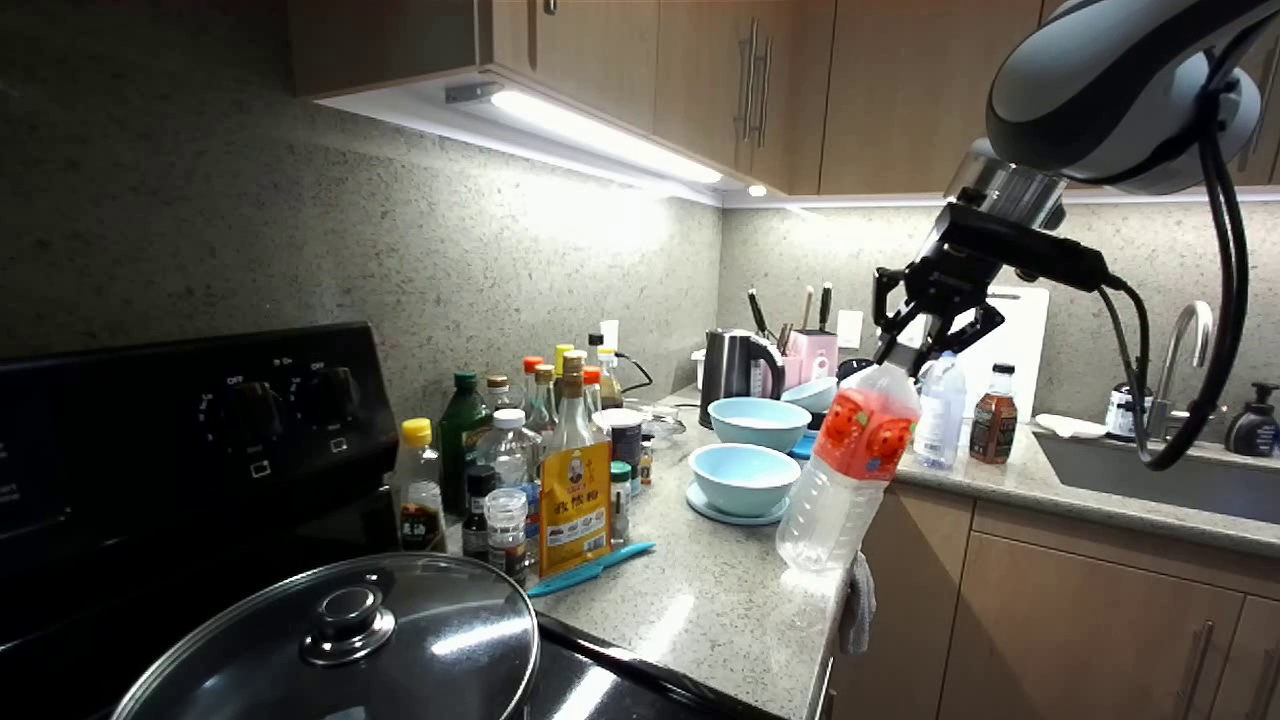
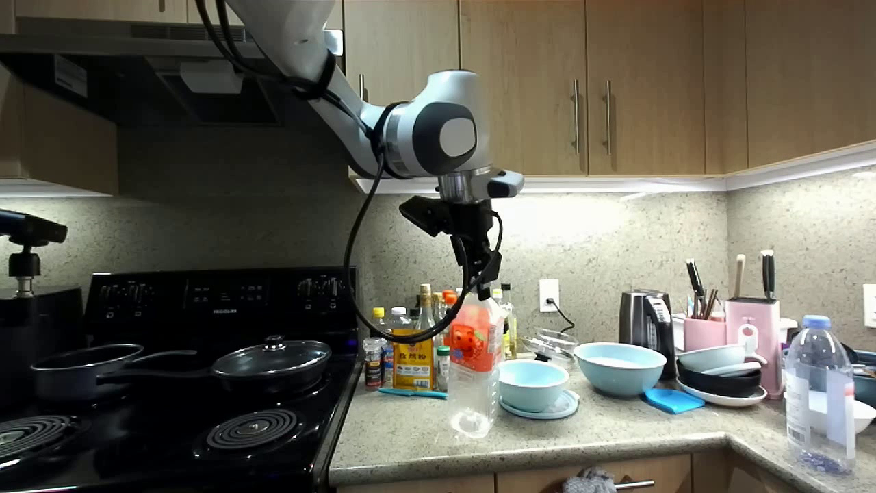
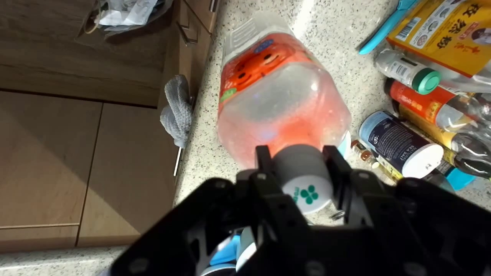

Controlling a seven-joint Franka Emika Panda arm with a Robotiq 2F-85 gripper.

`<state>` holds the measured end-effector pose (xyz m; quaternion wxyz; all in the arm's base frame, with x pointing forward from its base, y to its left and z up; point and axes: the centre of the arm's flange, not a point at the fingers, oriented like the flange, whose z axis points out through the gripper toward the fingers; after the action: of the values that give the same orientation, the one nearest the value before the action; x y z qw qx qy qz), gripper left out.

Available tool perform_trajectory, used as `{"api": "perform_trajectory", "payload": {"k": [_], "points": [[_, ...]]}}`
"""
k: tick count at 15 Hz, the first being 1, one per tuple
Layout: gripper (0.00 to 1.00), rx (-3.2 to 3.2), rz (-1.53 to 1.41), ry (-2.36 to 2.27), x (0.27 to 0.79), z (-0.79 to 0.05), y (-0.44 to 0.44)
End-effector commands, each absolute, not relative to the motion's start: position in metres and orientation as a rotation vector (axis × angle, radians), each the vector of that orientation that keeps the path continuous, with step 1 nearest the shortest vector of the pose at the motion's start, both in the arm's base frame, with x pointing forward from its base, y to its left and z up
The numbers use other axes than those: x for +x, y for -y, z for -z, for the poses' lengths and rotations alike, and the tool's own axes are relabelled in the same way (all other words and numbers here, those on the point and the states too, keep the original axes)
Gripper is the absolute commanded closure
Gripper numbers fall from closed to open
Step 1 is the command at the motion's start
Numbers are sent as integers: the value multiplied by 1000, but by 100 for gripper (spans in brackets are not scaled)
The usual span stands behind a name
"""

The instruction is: Pick up the bottle from the counter and put it on the floor

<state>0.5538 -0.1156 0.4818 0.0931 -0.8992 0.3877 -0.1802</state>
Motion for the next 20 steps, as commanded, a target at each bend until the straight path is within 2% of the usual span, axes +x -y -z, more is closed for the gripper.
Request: {"api": "perform_trajectory", "payload": {"k": [1,12,20], "points": [[88,-2680,523,-1156,555,-480,115],[88,-2707,415,-1339,526,-468,155],[88,-2460,214,-1426,531,-452,199]]}}
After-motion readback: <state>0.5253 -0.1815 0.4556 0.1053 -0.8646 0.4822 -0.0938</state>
